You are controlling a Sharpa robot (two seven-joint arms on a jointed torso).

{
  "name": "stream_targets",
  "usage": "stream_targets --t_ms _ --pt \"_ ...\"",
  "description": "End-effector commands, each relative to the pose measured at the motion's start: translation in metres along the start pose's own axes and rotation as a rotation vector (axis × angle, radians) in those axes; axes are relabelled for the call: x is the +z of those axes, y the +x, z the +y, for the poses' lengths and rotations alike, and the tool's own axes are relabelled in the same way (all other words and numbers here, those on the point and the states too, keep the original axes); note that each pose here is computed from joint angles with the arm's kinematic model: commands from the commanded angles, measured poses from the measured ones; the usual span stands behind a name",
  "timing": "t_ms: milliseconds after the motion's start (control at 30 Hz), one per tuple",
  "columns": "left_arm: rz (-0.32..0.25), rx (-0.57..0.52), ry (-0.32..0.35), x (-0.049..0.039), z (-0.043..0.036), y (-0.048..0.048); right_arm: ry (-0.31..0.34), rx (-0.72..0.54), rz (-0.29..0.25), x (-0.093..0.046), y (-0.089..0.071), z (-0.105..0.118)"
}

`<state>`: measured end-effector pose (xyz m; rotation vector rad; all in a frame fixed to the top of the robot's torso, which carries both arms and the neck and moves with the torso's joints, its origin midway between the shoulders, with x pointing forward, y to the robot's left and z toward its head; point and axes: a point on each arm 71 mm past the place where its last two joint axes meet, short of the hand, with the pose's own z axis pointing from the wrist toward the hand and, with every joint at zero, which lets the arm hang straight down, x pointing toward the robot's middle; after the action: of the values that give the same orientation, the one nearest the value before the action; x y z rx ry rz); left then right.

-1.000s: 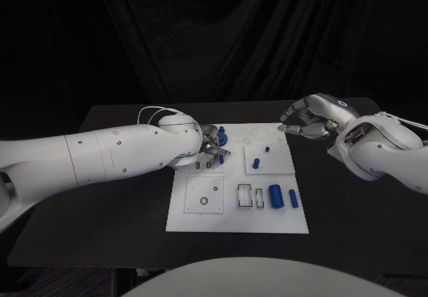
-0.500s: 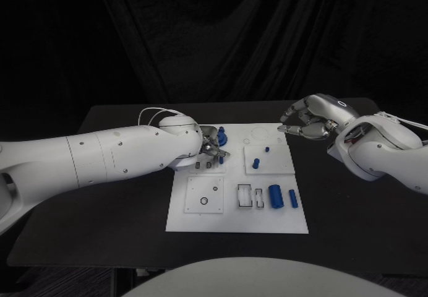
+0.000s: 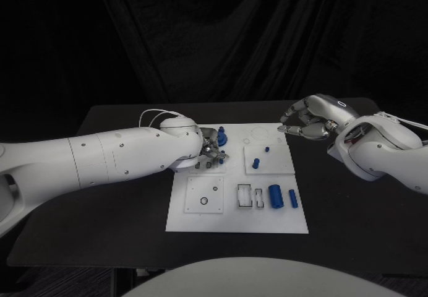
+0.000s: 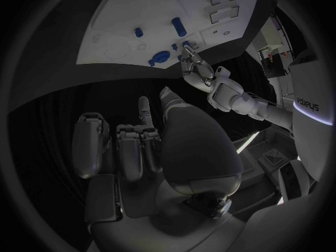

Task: Assemble the parts on the task board

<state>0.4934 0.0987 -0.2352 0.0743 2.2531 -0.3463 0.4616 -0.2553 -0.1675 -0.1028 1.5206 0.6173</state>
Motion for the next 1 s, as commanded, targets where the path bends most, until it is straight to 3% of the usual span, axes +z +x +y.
stream_targets --t_ms 33,500,1000 --pt "0.013 0.006 0.012 0.0003 -0.0028 0.0022 0.002 -0.001 0.006 -0.0002 0.0011 -0.0003" --pt "0.015 0.007 0.024 0.0015 -0.0051 0.0033 0.001 -0.004 0.010 0.0004 0.0015 -0.0017" --pt "0.002 -0.005 0.017 -0.0003 0.0006 0.0026 0.009 -0.006 0.019 0.0002 0.0028 -0.0045"
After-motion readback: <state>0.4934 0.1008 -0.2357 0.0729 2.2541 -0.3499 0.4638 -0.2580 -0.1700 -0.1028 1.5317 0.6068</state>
